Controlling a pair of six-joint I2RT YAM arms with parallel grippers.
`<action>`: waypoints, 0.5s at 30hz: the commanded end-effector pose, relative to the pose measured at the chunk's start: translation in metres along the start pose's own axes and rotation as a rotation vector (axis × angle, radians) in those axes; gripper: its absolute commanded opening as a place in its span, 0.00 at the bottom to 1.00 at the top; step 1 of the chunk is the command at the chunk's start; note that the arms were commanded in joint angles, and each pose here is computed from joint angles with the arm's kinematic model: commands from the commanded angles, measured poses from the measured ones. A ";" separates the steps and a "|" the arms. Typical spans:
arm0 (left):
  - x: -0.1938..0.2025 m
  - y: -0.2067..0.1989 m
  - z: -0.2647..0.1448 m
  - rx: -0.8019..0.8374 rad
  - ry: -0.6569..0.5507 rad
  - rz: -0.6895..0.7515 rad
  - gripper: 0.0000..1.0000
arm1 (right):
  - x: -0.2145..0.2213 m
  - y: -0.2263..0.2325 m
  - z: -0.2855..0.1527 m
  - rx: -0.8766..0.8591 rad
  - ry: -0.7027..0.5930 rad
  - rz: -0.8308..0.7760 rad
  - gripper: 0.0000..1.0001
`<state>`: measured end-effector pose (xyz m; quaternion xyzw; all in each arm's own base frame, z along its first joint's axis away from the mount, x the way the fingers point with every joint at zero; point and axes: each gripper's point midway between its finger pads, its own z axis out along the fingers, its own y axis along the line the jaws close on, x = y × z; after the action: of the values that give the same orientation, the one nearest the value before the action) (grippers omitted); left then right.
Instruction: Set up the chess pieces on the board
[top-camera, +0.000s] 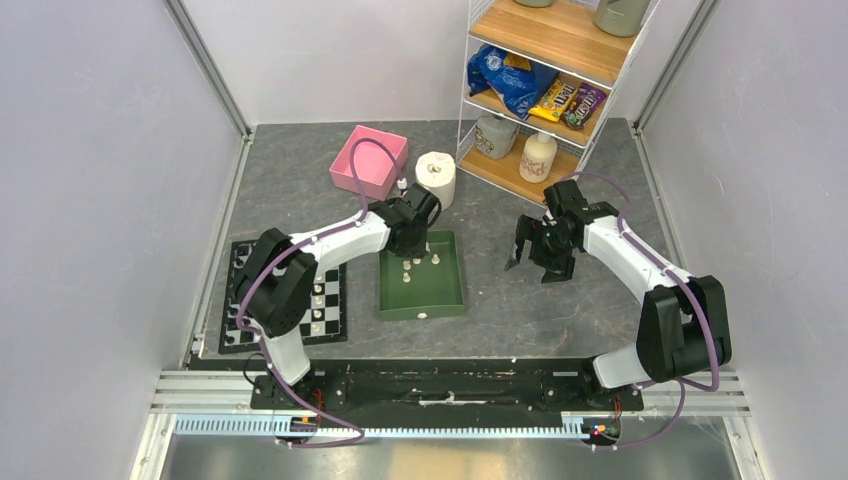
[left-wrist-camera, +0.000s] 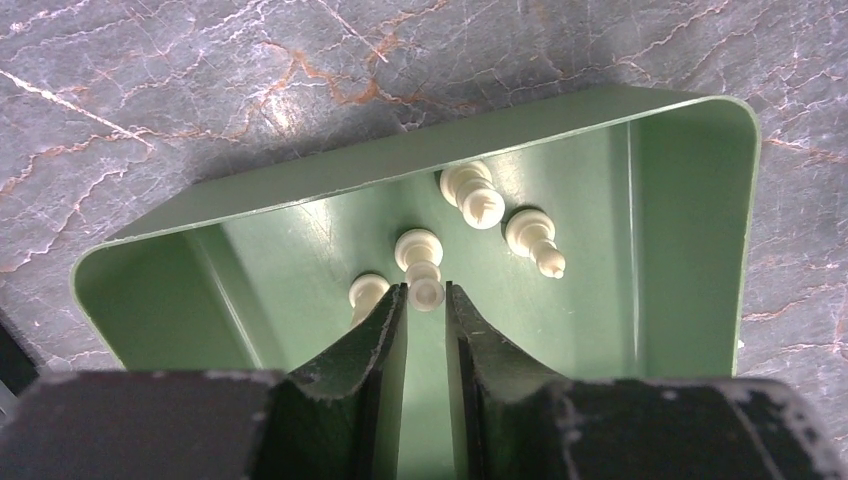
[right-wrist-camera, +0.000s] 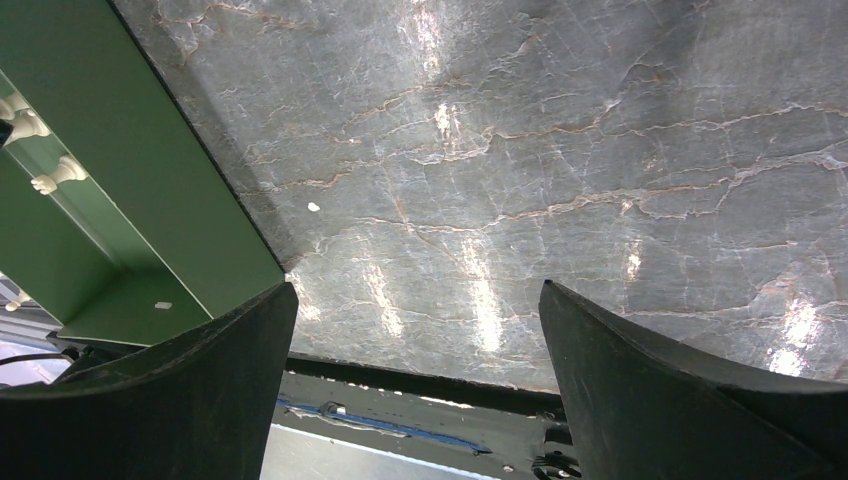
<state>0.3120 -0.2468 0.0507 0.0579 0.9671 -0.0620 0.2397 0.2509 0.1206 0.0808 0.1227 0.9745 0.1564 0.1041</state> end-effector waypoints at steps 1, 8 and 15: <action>-0.018 -0.008 0.000 0.029 -0.045 0.010 0.26 | -0.002 -0.001 0.001 0.001 -0.004 -0.009 0.99; -0.020 -0.009 -0.006 0.035 -0.056 0.005 0.12 | -0.001 -0.002 0.001 0.002 -0.004 -0.007 0.99; -0.045 -0.005 -0.052 0.059 -0.171 -0.030 0.06 | -0.001 -0.002 0.001 0.004 -0.004 -0.009 0.99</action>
<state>0.3116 -0.2461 0.0569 0.0576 0.9660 -0.0649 0.2436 0.2509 0.1206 0.0808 0.1227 0.9745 0.1564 0.1041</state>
